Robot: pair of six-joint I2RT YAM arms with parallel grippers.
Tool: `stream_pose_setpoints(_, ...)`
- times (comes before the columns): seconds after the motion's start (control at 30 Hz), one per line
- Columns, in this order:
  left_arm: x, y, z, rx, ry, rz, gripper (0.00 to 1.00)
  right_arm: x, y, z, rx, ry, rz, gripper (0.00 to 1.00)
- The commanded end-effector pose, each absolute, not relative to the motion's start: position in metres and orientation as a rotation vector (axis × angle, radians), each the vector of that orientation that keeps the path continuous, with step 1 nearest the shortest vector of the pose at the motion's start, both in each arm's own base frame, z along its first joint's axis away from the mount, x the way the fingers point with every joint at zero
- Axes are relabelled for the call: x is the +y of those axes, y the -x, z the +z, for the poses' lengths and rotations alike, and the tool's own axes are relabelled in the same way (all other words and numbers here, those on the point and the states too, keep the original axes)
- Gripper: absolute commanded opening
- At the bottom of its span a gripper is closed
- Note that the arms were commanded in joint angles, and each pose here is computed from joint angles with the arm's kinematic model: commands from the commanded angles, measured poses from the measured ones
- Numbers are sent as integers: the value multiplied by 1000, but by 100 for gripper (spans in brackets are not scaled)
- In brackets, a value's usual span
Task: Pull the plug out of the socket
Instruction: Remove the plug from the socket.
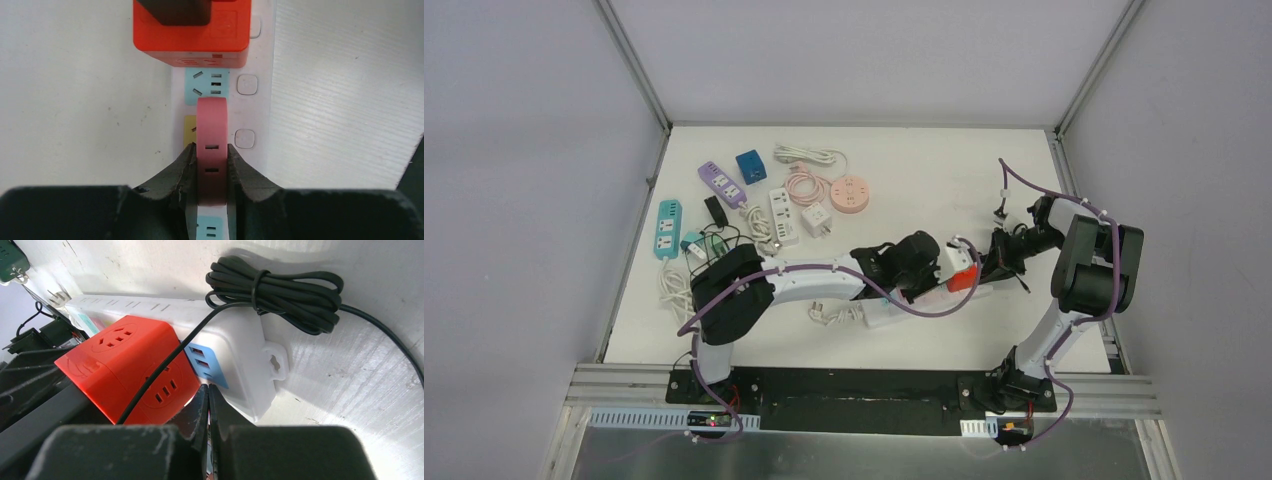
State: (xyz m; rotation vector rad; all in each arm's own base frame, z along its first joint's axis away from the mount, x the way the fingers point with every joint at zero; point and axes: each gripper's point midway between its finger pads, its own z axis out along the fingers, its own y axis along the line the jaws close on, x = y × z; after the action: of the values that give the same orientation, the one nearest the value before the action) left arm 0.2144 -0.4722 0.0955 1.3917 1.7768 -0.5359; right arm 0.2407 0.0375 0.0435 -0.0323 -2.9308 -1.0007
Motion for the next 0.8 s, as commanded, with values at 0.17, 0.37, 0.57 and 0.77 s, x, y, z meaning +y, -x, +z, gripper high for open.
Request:
stream_pose_setpoints(0.17,-471,-219,111,1753,-1438,-459,0,3,-249,-2,-3031,-111,-677,3)
stream_pose_setpoints(0.37,-472,-212,108,1740,-1497,-419,0,3,-249,-3,-3030,-114,-668,3)
stream_pose_setpoints(0.57,-480,-213,119,1863,-1299,-741,0,3,-249,-3,-3029,-112,-665,3)
stream_pose_setpoints(0.77,-472,-217,119,1748,-1433,-466,0,2,-249,-4,-3027,-111,-664,3)
